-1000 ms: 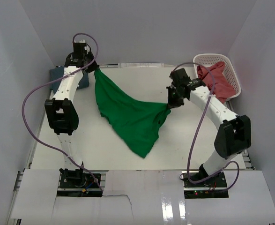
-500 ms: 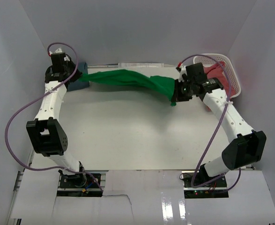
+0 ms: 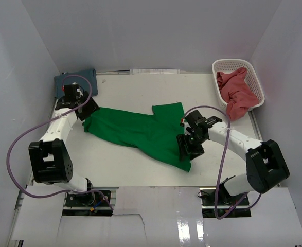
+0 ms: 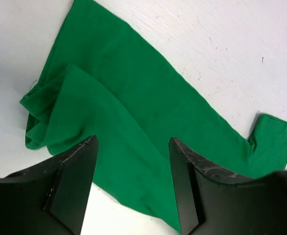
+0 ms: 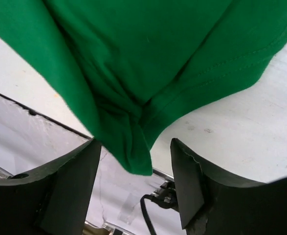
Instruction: Fold and stack the t-shirts
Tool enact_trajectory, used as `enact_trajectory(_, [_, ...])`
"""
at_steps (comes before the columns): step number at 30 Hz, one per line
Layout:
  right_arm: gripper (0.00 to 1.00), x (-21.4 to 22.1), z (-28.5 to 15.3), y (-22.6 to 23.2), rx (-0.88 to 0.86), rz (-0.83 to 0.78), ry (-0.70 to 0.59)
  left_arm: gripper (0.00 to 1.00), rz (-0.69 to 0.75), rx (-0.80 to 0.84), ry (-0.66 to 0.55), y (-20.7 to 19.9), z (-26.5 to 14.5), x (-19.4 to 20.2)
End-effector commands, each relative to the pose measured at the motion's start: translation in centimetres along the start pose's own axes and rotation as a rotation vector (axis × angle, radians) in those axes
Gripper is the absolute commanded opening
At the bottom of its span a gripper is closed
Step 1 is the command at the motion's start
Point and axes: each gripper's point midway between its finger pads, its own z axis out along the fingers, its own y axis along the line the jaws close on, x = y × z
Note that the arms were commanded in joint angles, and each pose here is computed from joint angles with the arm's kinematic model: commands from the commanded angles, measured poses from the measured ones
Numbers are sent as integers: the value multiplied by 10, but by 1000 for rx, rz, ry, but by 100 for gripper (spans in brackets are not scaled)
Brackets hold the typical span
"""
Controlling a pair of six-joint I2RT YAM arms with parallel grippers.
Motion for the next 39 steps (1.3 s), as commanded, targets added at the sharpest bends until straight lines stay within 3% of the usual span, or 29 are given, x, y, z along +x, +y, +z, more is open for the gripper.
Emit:
enact_trajectory(1, [66,-40,-36,18,-29,-24,-165,71,1,21,-91,-10,-31,-21])
enact_trajectory(8, [60,-91,-80,22,-71,-18,-346,78,13,38,-208,-16,-81,-38])
enact_trajectory(11, [58,-104,-69,13,-63,-17,-347,83,30,36,-205,-12,-78,-33])
enact_trajectory(15, [55,-123,-43,0,-67,5,-359,83,65,20,-127,-5,-56,-17])
enact_trajectory(18, [48,-128,-29,-4,-84,26,-343,83,69,23,-144,-3,-57,-18])
enact_trajectory(39, [51,-141,17,-50,-23,85,-303,84,87,24,-150,-1,-53,-16])
